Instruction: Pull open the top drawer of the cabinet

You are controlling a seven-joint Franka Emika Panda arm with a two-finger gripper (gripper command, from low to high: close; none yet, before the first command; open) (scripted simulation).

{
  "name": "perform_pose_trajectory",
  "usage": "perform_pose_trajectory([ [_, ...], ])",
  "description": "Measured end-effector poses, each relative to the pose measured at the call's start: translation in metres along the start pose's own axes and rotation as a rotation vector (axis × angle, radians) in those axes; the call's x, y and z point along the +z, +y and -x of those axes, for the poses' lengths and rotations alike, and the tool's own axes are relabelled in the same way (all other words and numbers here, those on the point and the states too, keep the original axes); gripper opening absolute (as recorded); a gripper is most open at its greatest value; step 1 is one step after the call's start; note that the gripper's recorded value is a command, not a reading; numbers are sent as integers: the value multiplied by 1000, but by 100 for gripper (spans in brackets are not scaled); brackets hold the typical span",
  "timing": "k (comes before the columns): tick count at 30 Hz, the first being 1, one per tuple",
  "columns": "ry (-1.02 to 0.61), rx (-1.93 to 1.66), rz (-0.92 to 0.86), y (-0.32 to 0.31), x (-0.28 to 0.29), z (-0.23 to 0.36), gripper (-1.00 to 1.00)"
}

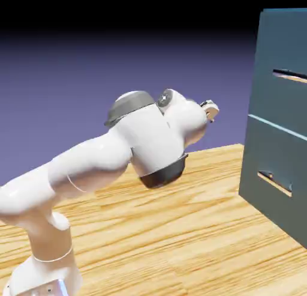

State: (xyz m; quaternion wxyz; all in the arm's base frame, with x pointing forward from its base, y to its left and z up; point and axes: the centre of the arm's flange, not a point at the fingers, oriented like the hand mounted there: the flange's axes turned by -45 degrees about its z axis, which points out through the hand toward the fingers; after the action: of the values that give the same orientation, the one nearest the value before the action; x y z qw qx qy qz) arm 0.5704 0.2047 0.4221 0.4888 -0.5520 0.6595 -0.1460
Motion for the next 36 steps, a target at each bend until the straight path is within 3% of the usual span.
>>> perform_pose_trajectory([
  [8,31,-269,-317,-119,-45,-48,0],
  [15,233,-458,-585,-221,-111,-131,0],
  [21,240,-462,-592,-252,-74,-139,0],
  [22,241,-462,-592,-253,-73,-139,-100],
  [36,241,-462,-594,-191,-158,-129,-100],
])
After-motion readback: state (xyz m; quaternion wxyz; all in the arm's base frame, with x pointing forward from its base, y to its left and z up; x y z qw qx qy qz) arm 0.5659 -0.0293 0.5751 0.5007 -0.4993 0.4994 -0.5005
